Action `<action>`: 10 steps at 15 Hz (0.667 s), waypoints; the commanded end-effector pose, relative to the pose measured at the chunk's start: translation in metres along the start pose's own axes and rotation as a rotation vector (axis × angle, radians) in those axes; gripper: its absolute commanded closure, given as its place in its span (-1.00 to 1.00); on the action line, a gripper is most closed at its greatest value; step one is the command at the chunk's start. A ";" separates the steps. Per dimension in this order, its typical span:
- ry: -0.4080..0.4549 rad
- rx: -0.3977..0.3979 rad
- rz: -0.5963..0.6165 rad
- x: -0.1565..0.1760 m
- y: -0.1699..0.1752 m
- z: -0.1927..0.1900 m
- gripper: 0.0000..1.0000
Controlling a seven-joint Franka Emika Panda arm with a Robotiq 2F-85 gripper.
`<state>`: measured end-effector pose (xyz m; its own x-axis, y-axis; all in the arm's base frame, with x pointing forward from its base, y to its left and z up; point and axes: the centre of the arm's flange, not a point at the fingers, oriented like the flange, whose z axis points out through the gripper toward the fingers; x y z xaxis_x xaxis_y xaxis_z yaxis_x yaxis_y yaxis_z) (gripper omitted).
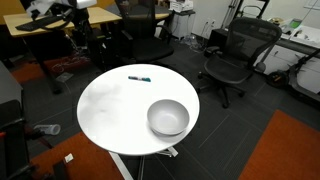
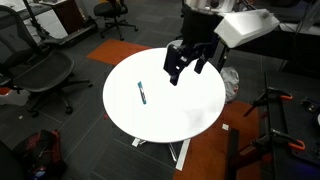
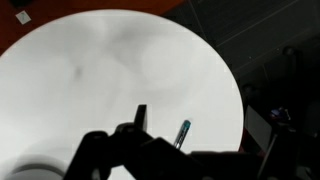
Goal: Put the blue marker inside the grey bowl
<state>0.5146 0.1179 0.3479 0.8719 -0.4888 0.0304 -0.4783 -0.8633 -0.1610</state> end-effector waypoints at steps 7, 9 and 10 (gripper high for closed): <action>0.107 -0.002 0.286 0.092 -0.020 0.050 -1.00; 0.122 -0.016 0.322 0.107 -0.022 0.059 -1.00; 0.128 -0.027 0.336 0.113 -0.023 0.061 -1.00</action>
<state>0.6012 0.0857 0.3004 0.6911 -0.7185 0.0781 -0.7020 -0.6931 -0.1640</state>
